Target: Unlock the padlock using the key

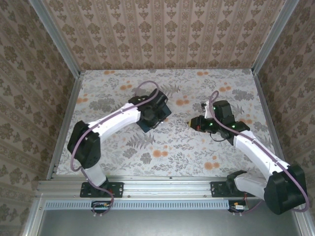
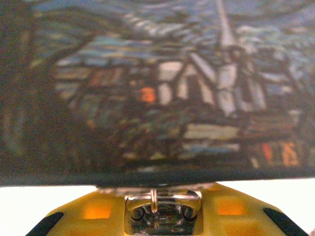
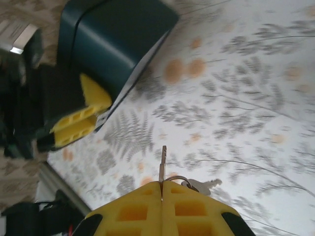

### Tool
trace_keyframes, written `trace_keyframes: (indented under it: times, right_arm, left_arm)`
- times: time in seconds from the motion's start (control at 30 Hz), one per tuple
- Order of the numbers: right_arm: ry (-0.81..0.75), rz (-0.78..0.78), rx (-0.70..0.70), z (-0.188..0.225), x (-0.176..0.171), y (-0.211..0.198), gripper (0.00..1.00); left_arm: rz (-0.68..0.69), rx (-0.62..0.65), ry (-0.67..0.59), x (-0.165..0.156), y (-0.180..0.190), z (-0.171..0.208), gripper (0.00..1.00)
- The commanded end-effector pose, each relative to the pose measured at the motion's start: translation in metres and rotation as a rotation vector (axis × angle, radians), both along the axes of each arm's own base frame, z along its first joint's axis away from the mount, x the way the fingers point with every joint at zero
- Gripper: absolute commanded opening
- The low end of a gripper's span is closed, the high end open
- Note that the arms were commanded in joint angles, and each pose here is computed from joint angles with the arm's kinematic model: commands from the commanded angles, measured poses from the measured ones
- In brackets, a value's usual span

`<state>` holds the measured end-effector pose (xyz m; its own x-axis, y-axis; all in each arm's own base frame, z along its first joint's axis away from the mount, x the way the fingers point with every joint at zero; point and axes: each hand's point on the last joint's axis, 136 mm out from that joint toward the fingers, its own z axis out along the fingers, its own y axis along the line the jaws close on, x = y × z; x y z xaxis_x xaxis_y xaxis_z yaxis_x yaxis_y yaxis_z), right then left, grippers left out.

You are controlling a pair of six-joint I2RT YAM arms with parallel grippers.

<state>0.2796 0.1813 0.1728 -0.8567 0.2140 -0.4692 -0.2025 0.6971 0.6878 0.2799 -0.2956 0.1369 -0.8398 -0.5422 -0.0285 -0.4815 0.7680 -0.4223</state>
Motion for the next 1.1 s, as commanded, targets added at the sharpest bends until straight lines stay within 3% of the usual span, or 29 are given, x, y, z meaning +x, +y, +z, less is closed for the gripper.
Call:
trace_keyframes:
  times: [0.0, 0.27, 0.5, 0.77, 1.07]
  right_arm:
    - [-0.125, 0.077, 0.140, 0.043, -0.004, 0.028, 0.01]
    - [-0.267, 0.187, 0.306, 0.077, -0.021, 0.080, 0.01]
    - [-0.260, 0.233, 0.391, 0.082, -0.010, 0.101, 0.00]
    - [-0.236, 0.216, 0.399, 0.079, -0.005, 0.100, 0.00]
    - [-0.345, 0.214, 0.427, 0.078, 0.003, 0.102, 0.00]
  left_arm:
    - [-0.046, -0.129, 0.028, -0.011, 0.005, 0.024, 0.11]
    - [0.026, -0.372, 0.039, -0.010, 0.018, 0.051, 0.10]
    - [0.041, -0.512, 0.043, -0.007, 0.019, 0.064, 0.10]
    - [0.124, -0.628, 0.051, 0.001, 0.027, 0.066, 0.10]
    - [0.138, -0.705, 0.059, 0.006, 0.022, 0.073, 0.10]
